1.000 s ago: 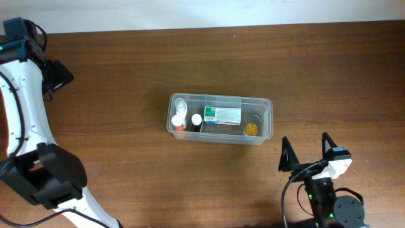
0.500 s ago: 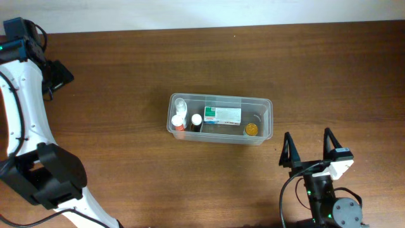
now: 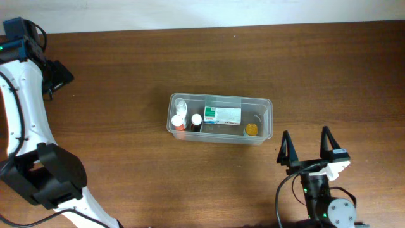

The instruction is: Pack container

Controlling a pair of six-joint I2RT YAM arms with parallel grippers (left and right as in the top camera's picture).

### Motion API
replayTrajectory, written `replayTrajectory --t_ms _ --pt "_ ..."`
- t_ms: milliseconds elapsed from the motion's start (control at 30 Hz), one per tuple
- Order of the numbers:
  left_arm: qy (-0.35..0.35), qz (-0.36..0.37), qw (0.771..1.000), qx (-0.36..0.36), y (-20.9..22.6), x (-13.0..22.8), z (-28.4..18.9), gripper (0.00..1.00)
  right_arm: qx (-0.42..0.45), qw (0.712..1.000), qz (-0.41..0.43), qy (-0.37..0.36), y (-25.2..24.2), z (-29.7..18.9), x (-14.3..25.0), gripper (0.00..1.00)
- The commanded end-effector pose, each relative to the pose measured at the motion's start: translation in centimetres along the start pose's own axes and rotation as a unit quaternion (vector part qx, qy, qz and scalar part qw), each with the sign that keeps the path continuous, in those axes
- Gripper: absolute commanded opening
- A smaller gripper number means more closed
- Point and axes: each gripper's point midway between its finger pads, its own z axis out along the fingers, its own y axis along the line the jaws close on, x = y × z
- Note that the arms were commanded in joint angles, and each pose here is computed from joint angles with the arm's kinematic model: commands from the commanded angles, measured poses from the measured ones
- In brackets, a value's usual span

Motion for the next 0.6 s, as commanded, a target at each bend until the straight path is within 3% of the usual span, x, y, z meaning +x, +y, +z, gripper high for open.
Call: replayTrajectory --t_ms 0,267,567 --pt "-0.003 -0.003 1.0 -0.002 0.2 -0.4 0.0 0.99 0.0 1.0 -0.001 0.007 -0.3 0.0 1.4 0.98" --pt "-0.003 -0.003 1.0 -0.002 0.2 -0.4 0.0 0.99 0.006 0.999 -0.013 0.038 -0.7 0.0 3.4 0.99" --pt "-0.003 -0.003 1.0 -0.002 0.2 -0.4 0.0 0.99 0.02 0.991 -0.031 0.125 -1.5 -0.8 7.6 0.98"
